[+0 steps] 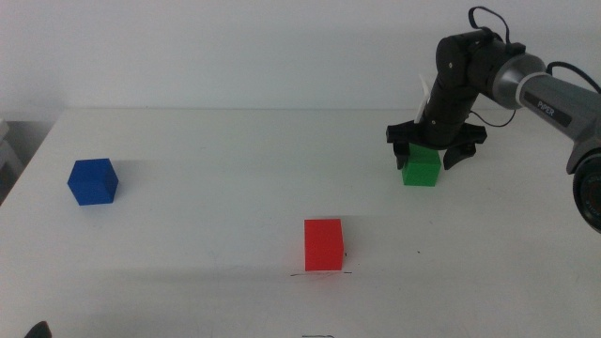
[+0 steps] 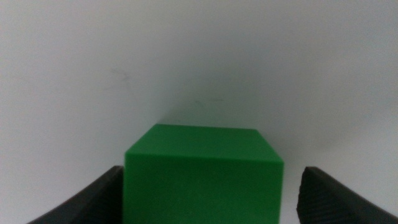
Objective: Stack red cubes first, then green, then blue cubes in a specific spot.
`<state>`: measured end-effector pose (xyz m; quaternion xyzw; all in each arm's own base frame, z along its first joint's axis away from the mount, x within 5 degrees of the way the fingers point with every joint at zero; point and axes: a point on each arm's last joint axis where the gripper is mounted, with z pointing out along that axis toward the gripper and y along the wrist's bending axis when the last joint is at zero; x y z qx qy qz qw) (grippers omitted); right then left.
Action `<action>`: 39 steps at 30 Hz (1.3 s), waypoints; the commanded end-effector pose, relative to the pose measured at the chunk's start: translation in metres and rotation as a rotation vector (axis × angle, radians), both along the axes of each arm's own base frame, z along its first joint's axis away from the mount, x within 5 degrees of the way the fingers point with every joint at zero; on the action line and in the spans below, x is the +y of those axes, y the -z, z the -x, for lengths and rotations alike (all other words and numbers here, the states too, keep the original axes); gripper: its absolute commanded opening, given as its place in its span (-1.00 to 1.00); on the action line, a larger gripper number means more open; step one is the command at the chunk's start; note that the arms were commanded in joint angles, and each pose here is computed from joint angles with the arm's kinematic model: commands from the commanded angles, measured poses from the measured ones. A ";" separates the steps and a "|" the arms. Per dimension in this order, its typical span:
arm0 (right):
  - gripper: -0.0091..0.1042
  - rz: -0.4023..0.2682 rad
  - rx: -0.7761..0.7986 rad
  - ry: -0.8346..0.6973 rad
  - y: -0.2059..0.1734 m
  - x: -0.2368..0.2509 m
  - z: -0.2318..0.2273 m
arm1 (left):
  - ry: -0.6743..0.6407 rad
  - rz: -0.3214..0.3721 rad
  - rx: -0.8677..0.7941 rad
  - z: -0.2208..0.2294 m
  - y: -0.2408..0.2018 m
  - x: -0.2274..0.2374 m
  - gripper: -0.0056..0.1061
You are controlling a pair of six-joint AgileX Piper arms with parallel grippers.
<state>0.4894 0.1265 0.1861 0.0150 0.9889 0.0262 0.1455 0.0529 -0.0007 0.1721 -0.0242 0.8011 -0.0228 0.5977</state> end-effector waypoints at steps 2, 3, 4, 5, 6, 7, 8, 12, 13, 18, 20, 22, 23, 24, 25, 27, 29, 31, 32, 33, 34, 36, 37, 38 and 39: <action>0.42 -0.018 -0.114 -0.001 -0.040 -0.005 -0.001 | -0.002 0.006 -0.103 0.000 -0.008 0.000 0.44; 0.39 -0.018 -0.115 -0.001 -0.040 -0.005 -0.001 | -0.002 0.006 -0.103 0.000 -0.008 0.000 0.44; 0.34 -0.017 -0.114 -0.002 -0.040 -0.005 -0.001 | -0.002 0.006 -0.103 0.000 -0.008 0.000 0.44; 0.28 -0.015 -0.117 -0.002 -0.040 -0.005 -0.002 | -0.002 0.006 -0.103 0.000 -0.008 0.000 0.44; 0.20 -0.016 -0.120 -0.001 -0.040 -0.005 -0.002 | -0.002 0.006 -0.103 0.000 -0.008 0.000 0.44; 0.09 -0.018 -0.122 0.002 -0.040 -0.005 -0.002 | -0.002 0.006 -0.103 0.000 -0.008 0.000 0.44; -0.04 -0.021 -0.122 0.009 -0.040 -0.005 -0.002 | -0.002 0.006 -0.103 0.000 -0.008 0.000 0.44; -0.60 -0.024 -0.117 0.026 -0.042 -0.005 -0.001 | -0.002 0.006 -0.103 0.000 -0.008 0.000 0.44; -0.75 -0.019 -0.115 0.024 -0.044 -0.006 0.000 | -0.002 0.006 -0.103 0.000 -0.008 0.000 0.44; -0.86 0.021 -0.143 0.017 -0.078 -0.008 0.014 | -0.002 0.006 -0.103 0.000 -0.008 0.000 0.44; -0.86 0.039 -0.159 0.009 -0.095 -0.007 0.022 | -0.002 0.006 -0.103 0.000 -0.008 0.000 0.44; -0.86 0.053 -0.155 0.019 -0.106 -0.005 0.032 | -0.002 0.006 -0.103 0.000 -0.008 0.000 0.44; -0.86 0.063 -0.155 0.023 -0.110 -0.004 0.039 | -0.002 0.006 -0.103 0.000 -0.008 0.000 0.44; -0.86 0.078 -0.151 0.020 -0.109 -0.002 0.046 | -0.002 0.006 -0.103 0.000 -0.008 0.000 0.44; -0.86 0.089 -0.159 0.017 -0.111 0.001 0.056 | -0.002 0.006 -0.103 0.000 -0.008 0.000 0.44; -0.86 0.087 -0.187 0.021 -0.118 0.005 0.077 | -0.002 0.006 -0.103 0.000 -0.008 0.000 0.44; -0.86 0.061 -0.204 0.026 -0.124 0.011 0.100 | -0.002 0.006 -0.103 0.000 -0.008 0.000 0.44; -0.86 0.044 -0.202 0.024 -0.130 0.015 0.117 | -0.002 0.006 -0.103 0.000 -0.008 0.000 0.44; -0.86 0.037 -0.195 0.025 -0.133 0.018 0.124 | -0.002 0.006 -0.103 0.000 -0.008 0.000 0.44; -0.86 0.035 -0.188 0.023 -0.134 0.022 0.129 | -0.002 0.006 -0.103 0.000 -0.008 0.000 0.44; -0.86 0.035 -0.180 0.016 -0.136 0.025 0.134 | -0.002 0.007 -0.103 0.000 -0.008 0.000 0.44; -0.86 0.031 -0.161 0.014 -0.138 0.032 0.140 | -0.002 0.007 -0.103 0.000 -0.008 0.000 0.44; -0.86 0.025 -0.150 0.013 -0.137 0.037 0.143 | -0.002 0.007 -0.103 0.000 -0.008 0.000 0.44; -0.86 0.020 -0.139 0.016 -0.137 0.041 0.146 | -0.002 0.007 -0.103 0.000 -0.008 0.000 0.44; -0.86 0.015 -0.133 0.016 -0.137 0.044 0.148 | -0.002 0.007 -0.103 0.000 -0.008 0.000 0.44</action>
